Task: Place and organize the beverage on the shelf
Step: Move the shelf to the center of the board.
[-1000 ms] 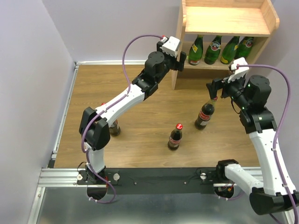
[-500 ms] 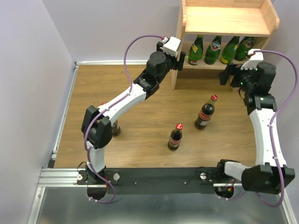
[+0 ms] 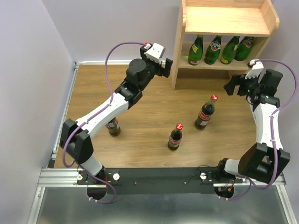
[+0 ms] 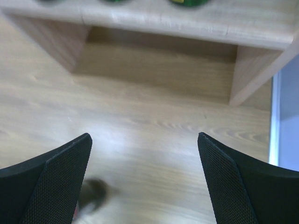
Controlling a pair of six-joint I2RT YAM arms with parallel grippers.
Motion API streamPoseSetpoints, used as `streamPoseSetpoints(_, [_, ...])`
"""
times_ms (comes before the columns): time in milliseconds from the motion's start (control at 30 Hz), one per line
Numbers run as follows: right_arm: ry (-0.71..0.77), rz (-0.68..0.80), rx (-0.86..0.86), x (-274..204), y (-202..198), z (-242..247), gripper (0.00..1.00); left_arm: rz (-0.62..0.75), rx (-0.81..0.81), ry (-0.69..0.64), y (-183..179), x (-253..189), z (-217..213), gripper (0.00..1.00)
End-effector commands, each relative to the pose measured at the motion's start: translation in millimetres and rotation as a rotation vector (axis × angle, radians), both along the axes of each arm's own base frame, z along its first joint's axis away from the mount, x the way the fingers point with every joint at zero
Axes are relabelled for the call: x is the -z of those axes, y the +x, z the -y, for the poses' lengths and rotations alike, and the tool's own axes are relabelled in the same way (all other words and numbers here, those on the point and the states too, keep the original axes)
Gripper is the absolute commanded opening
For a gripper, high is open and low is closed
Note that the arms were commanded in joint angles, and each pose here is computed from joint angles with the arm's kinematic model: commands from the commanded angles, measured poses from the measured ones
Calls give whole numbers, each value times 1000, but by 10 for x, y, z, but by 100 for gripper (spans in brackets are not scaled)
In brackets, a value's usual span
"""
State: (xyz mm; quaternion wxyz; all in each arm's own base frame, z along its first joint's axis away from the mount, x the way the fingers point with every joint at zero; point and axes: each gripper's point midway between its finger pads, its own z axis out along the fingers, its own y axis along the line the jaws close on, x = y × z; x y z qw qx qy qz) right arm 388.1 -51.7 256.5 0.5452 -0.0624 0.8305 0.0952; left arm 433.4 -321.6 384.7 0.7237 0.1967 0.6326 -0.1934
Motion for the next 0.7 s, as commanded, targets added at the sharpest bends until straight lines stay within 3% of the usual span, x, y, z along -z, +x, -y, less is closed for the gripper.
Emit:
streamPoseSetpoints(0, [-150, -41, -195, 434, -249, 58, 100, 68, 158, -17, -349, -185, 39, 94])
streamPoseSetpoints(167, [-262, -102, -418, 997, -555, -31, 99, 147, 321, 61, -707, -141, 91, 96])
streamPoseSetpoints(400, [-397, -42, -725, 1379, -931, -296, 98, 253, 490, 120, -1051, -47, 184, 96])
streamPoseSetpoints(567, [-382, -34, -850, 1582, -1100, -433, 98, 273, 529, 108, -1134, -63, 206, 96])
streamPoseSetpoints(667, [-374, -66, -860, 1615, -1102, -405, 97, 246, 459, 73, -986, -96, 175, 96])
